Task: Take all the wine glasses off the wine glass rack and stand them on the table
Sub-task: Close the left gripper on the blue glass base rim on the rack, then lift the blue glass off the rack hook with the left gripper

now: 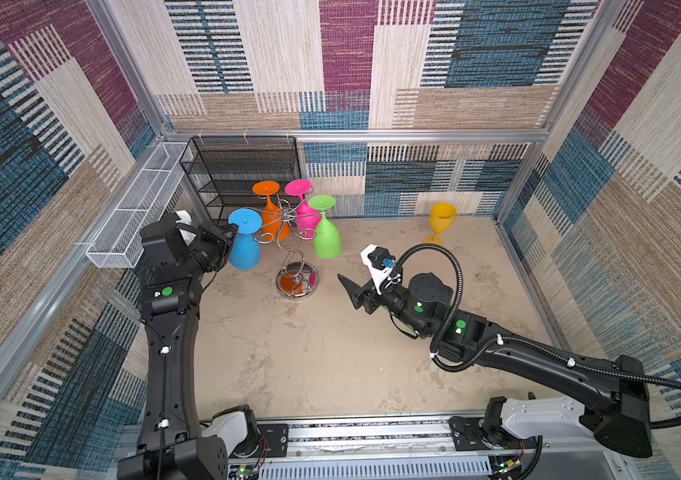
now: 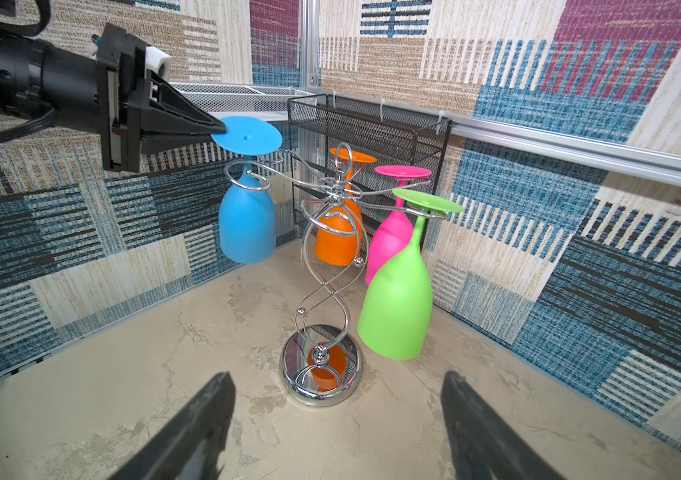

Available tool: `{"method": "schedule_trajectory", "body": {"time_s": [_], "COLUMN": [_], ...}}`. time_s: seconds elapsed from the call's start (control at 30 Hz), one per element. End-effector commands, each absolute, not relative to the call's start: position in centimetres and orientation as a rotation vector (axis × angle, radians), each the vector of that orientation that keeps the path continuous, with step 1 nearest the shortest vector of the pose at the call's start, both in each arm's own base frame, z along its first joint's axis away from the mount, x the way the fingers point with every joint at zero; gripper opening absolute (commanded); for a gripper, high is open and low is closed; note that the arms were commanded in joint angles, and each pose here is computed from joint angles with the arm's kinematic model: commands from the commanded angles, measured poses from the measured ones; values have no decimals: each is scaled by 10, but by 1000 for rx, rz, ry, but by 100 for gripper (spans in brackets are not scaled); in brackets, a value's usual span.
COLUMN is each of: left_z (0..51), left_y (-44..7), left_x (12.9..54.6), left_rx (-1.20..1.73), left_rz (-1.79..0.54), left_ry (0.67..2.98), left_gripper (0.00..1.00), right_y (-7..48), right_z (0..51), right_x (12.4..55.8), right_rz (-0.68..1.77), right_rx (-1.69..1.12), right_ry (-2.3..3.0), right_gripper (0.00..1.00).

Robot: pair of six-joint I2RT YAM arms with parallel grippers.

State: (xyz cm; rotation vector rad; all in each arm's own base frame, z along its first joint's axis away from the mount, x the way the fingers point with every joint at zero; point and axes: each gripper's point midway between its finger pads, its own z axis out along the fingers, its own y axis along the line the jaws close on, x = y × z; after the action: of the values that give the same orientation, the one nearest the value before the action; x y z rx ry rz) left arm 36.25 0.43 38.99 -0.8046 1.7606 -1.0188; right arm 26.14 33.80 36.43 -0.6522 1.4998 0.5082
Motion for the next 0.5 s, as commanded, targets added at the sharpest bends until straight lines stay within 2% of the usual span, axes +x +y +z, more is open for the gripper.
{"method": "schedule_trajectory", "body": {"time_s": [0.0,0.47], "left_z": [393,471], "left_y": [8,11], "left_x": [355,325], "left_rx": [-771,-638], "left_rz": [-962,-815], "left_ry": [1760,1672], "left_gripper": [0,0], "right_y": [339,343], "right_z": [365,346], "right_x": [259,265], "right_rz": [529,520], "right_rx": [-649,-640], "right_ry": [1504,1561], "right_gripper": [80,80]}}
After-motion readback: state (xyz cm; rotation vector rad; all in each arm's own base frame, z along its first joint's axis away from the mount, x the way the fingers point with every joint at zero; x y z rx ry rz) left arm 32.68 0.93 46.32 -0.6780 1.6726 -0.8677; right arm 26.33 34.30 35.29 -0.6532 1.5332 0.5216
